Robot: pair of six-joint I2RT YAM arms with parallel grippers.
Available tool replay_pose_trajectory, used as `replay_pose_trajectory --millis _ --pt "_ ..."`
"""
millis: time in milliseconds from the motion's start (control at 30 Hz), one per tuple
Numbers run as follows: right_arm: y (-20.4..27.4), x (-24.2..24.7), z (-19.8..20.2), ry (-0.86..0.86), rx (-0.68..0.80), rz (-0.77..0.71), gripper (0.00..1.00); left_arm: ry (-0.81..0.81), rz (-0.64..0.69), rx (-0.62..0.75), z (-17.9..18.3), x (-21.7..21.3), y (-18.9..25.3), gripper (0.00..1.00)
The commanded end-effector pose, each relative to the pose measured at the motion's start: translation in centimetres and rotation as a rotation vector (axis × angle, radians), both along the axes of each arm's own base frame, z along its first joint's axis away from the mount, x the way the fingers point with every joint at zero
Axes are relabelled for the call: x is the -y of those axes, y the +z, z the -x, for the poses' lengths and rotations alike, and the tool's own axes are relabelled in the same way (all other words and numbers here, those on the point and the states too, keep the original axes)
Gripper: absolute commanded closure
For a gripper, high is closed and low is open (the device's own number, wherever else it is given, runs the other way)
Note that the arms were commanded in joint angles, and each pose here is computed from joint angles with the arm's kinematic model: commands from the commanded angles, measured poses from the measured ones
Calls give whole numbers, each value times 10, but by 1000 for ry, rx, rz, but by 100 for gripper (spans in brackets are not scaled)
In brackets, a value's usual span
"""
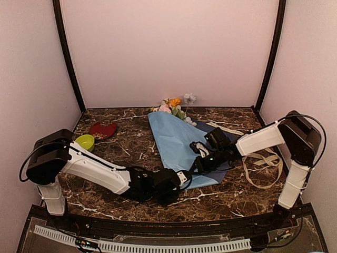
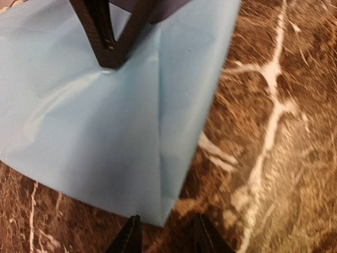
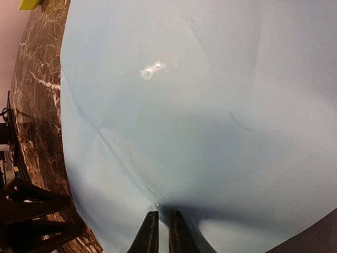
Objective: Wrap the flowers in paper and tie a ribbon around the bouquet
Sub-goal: Press the fold line on the 2/3-folded wrapping paper, then press the 2/3-folded wrapping paper.
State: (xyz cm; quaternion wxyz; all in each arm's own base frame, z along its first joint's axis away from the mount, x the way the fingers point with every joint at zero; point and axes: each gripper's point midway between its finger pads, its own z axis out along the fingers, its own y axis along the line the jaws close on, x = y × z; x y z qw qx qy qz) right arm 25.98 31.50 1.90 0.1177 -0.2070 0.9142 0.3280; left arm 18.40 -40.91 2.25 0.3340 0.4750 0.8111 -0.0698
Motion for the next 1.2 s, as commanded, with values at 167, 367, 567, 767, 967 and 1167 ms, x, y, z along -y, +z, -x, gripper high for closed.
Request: replay_pose_trajectory --millis 167,367,567,767,967,1167 --pt "-32 31 19 -3 -73 168 90 -113 1 41 18 -21 43 65" --pt "-25 25 16 -15 -78 136 90 -65 18 117 -20 4 46 68" --pt "-23 22 18 -24 -94 110 90 -39 -23 98 -48 17 17 69" --pt "-23 32 18 -48 -82 159 88 -89 -98 -19 -26 10 -19 70" --pt "-20 70 8 -123 5 346 87 -81 -136 -50 -13 -17 -32 70" --pt "-23 70 15 -92 -4 344 87 -98 -45 19 -25 9 4 64"
